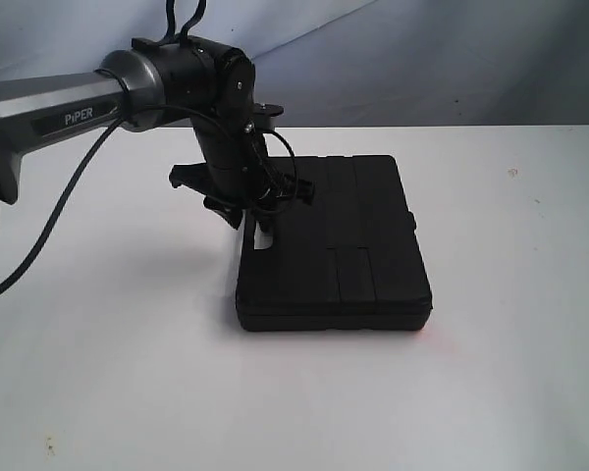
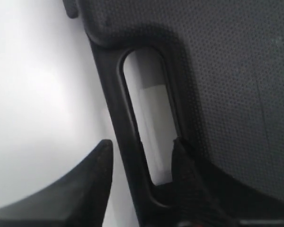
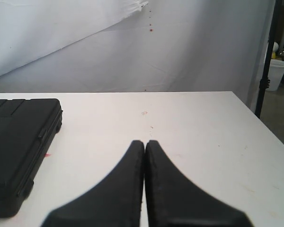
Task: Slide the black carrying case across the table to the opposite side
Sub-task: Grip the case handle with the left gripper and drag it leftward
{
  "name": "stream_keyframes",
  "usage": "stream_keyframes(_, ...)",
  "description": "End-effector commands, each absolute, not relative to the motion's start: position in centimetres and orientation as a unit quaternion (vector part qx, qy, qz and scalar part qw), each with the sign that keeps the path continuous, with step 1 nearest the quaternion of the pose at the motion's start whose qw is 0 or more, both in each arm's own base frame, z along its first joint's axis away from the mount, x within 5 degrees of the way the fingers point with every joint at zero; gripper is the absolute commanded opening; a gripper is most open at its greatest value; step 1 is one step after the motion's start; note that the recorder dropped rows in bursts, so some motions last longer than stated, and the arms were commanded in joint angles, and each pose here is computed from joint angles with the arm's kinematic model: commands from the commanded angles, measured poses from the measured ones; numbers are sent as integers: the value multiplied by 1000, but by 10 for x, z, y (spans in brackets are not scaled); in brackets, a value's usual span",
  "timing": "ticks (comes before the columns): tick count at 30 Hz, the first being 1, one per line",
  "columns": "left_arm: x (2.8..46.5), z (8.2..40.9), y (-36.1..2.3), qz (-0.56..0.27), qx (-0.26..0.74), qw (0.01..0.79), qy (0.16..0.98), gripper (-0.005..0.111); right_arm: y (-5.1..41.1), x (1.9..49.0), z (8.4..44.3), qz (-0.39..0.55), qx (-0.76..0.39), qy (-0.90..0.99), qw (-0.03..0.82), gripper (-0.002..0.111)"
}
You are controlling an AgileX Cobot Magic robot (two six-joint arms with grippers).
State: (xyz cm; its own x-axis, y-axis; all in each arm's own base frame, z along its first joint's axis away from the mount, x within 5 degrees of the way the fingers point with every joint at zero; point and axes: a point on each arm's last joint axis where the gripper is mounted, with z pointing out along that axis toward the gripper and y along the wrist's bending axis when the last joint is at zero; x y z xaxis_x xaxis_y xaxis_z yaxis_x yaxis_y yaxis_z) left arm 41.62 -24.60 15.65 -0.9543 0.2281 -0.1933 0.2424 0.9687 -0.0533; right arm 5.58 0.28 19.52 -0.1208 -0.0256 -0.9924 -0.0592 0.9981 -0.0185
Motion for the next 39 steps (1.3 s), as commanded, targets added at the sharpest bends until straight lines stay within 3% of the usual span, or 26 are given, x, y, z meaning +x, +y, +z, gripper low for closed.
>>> stream_keyframes(1, 421, 160, -248, -52, 99, 121, 986, 40, 3, 56, 194, 14, -23, 750, 661, 0)
stream_keyframes(30, 433, 133, -238, -64, 30, 103, 992, 39, 3, 56, 194, 14, -23, 750, 661, 0)
stream_keyframes(39, 432, 133, -237, -58, 32, 98, 993, 11, 3, 56, 194, 14, -23, 750, 661, 0)
